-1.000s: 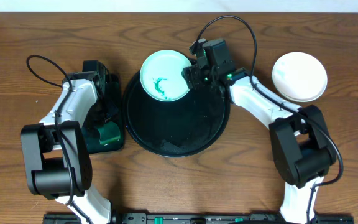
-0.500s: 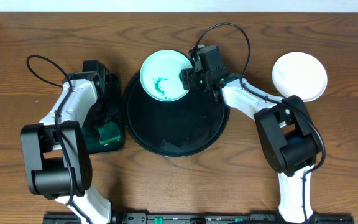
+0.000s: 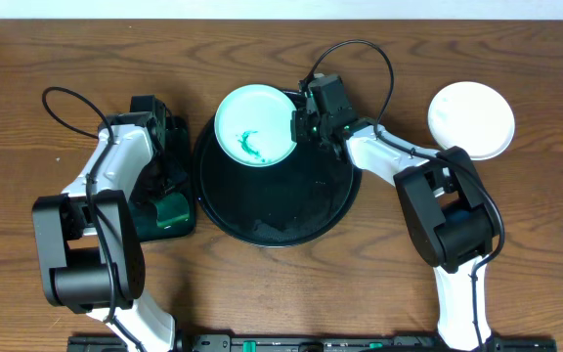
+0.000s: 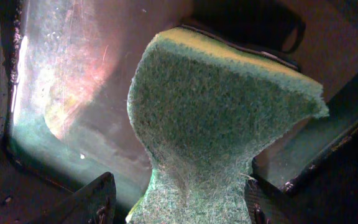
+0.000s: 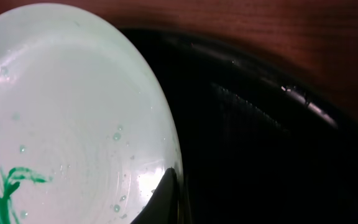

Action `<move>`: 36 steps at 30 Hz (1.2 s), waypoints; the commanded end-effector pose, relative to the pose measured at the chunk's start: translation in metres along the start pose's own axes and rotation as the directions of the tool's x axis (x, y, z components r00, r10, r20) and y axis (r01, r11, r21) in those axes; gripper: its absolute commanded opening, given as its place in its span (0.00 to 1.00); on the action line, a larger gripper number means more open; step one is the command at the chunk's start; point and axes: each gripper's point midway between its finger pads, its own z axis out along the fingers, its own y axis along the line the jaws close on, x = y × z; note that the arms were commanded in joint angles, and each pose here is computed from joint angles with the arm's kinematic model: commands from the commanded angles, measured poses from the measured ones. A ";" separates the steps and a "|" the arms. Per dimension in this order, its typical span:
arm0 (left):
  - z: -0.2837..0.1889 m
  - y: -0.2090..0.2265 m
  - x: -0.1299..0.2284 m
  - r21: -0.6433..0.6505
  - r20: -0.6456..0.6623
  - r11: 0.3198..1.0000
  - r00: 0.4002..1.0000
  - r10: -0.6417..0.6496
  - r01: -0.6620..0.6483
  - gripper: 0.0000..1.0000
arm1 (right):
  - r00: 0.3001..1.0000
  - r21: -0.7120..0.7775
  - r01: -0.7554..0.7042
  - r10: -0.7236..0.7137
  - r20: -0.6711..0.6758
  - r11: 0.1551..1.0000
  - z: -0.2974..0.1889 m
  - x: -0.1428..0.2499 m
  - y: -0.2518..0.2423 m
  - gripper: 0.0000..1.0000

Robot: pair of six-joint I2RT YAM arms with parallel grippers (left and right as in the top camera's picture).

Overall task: Clean dirty plates on tray and stack at the side
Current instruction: 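Drag the last plate to the tray center with the right gripper, then grasp the green sponge and move it over the plate with left gripper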

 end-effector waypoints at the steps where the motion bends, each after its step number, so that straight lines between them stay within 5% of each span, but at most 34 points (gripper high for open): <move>1: 0.002 0.003 0.003 -0.008 -0.011 1.000 1.000 -0.004 0.004 0.67 | 0.999 0.006 0.024 -0.024 -0.025 1.000 0.001 0.007 0.003 0.01; 14: 0.002 0.003 0.003 -0.008 -0.010 1.000 1.000 -0.004 0.003 0.66 | 0.951 0.297 0.280 -0.223 -0.214 0.913 -0.099 0.011 -0.027 0.01; 18: 0.002 0.003 0.002 -0.007 -0.006 1.000 1.000 0.018 -0.018 0.45 | 0.931 0.295 0.310 -0.225 -0.287 0.904 -0.113 0.025 -0.030 0.01; 22: 0.003 0.001 -0.001 -0.001 0.003 1.000 1.000 0.016 -0.016 0.40 | 0.912 0.265 0.309 -0.206 -0.354 0.913 -0.109 0.045 -0.031 0.01; 26: 0.005 0.000 -0.002 -0.001 0.002 1.000 1.000 0.017 -0.017 0.12 | 0.900 0.262 0.318 -0.204 -0.385 0.911 -0.101 0.057 -0.033 0.01; 36: 0.014 0.001 0.002 -0.010 -0.015 1.000 1.000 0.026 -0.026 0.07 | 0.888 0.250 0.335 -0.216 -0.405 0.908 -0.100 0.064 -0.027 0.01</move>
